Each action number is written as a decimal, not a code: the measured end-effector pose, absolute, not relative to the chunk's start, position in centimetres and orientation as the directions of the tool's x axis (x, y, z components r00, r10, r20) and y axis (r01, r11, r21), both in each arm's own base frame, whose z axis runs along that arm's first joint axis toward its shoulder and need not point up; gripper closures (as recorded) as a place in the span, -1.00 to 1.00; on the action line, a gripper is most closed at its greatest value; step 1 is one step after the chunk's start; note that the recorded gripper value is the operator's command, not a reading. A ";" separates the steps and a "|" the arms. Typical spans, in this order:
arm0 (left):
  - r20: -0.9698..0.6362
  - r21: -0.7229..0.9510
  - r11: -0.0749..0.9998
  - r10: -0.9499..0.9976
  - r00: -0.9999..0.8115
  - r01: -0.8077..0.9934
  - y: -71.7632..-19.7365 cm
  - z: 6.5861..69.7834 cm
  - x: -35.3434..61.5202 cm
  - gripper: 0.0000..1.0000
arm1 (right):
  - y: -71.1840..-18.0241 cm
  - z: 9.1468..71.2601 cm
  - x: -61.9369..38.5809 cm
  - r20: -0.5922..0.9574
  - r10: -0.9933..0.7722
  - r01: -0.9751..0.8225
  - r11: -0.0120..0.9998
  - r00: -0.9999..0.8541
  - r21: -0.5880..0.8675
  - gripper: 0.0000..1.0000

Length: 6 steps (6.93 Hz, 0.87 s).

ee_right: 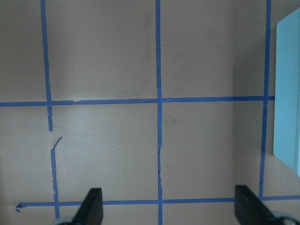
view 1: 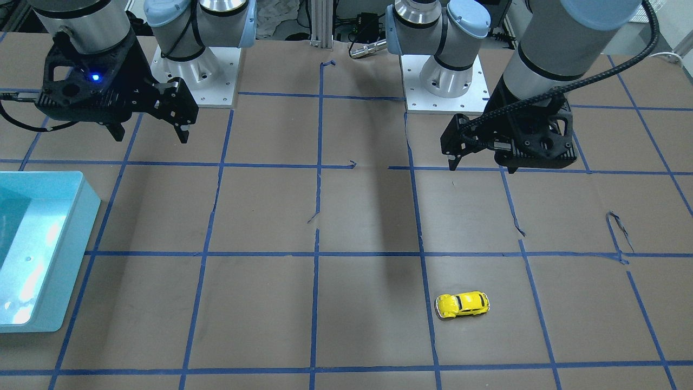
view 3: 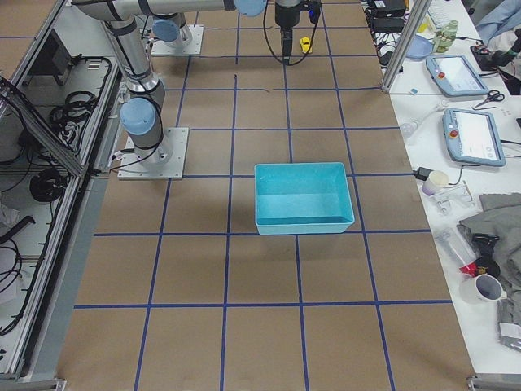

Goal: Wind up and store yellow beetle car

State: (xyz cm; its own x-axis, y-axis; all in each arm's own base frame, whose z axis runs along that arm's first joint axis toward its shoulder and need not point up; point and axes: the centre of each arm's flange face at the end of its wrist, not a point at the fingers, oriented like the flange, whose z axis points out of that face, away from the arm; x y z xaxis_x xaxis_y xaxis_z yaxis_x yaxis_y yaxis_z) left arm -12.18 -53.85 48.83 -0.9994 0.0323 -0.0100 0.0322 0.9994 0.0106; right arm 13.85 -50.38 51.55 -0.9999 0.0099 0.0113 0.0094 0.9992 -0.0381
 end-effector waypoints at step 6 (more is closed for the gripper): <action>-0.007 0.015 1.000 0.020 -1.000 0.019 -54.1 48.7 -11.4 -1.00 | -50.4 51.5 13.9 0.011 0.010 0.009 0.999 -1.000 -0.037 -1.00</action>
